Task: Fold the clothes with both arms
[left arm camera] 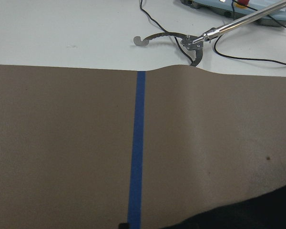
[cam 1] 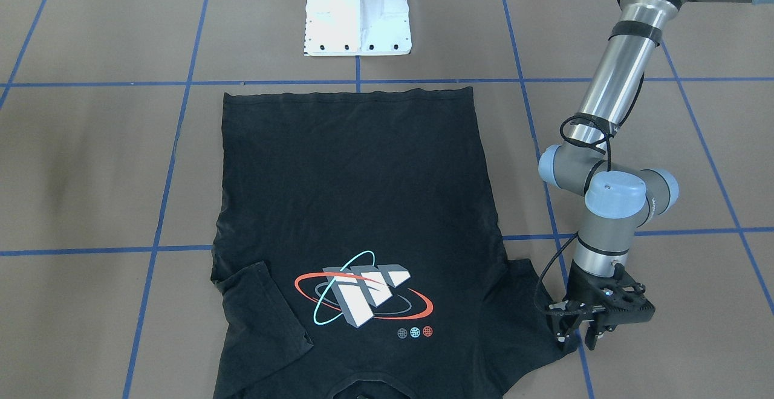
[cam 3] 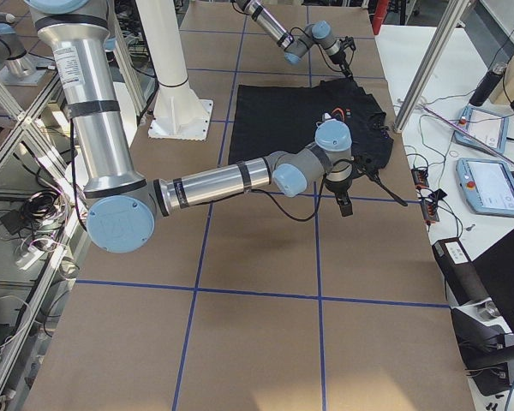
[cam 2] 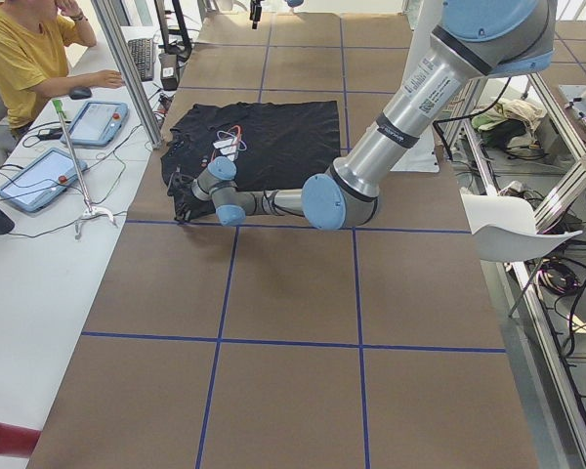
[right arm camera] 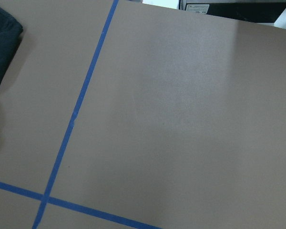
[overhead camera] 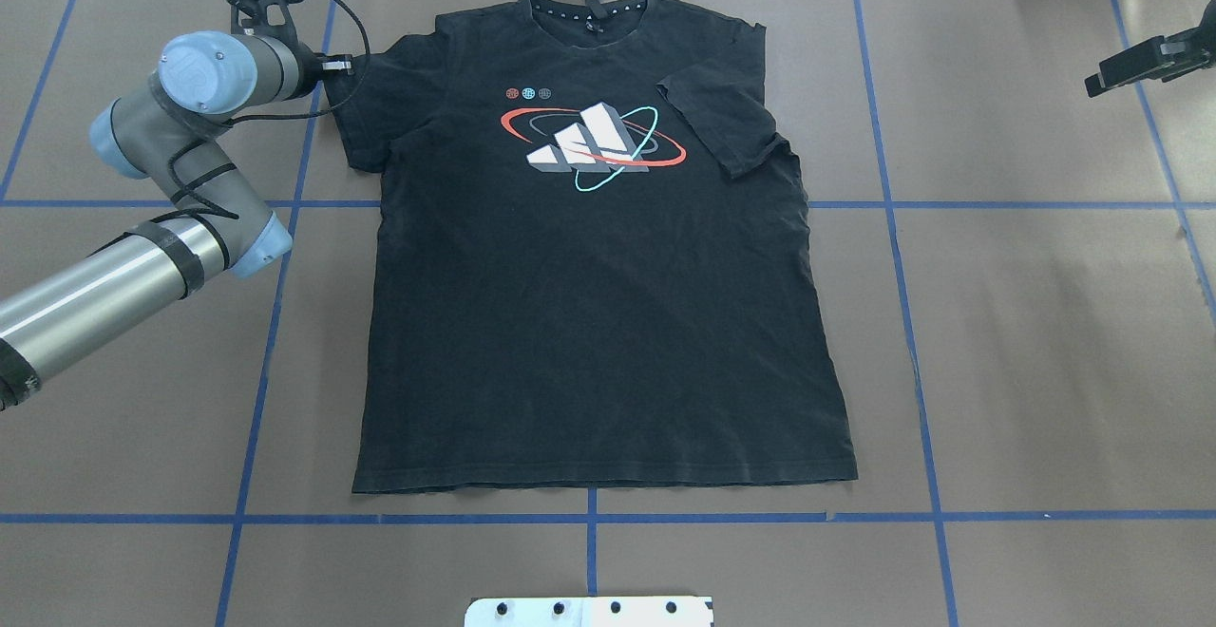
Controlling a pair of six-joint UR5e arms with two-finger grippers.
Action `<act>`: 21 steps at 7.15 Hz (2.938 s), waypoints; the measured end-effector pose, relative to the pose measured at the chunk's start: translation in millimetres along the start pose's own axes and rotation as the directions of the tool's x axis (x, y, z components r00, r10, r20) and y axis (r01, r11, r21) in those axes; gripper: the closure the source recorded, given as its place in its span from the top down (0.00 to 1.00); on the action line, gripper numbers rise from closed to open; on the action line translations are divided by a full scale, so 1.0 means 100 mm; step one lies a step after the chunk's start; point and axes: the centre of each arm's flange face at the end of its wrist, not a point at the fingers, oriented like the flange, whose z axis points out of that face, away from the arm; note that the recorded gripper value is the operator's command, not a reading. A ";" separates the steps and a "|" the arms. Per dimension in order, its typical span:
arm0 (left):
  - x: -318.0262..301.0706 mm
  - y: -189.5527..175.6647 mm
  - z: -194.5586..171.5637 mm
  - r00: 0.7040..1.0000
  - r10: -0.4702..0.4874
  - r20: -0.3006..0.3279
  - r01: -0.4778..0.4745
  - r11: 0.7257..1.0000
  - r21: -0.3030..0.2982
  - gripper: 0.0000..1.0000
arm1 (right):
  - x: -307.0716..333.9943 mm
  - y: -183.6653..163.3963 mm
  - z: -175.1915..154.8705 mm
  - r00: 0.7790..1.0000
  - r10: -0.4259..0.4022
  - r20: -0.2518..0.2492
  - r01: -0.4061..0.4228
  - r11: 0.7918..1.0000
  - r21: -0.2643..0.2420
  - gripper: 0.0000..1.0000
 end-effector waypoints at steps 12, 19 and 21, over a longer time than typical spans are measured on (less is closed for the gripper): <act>2.34 -0.26 -1.00 0.989 -0.146 -0.020 0.143 0.983 -0.113 0.00 | -0.02 -0.02 -0.01 1.000 0.008 0.001 -0.008 1.000 0.003 1.00; 2.24 -0.12 -1.02 0.993 0.053 -0.108 -0.056 0.998 -0.029 1.00 | -0.14 -0.04 -0.06 0.999 0.043 0.013 -0.043 0.999 0.015 1.00; 1.90 0.09 -1.49 0.968 0.129 -0.215 -0.140 0.990 -0.034 1.00 | -0.54 -0.02 -0.17 0.993 0.103 0.050 -0.105 0.994 0.034 1.00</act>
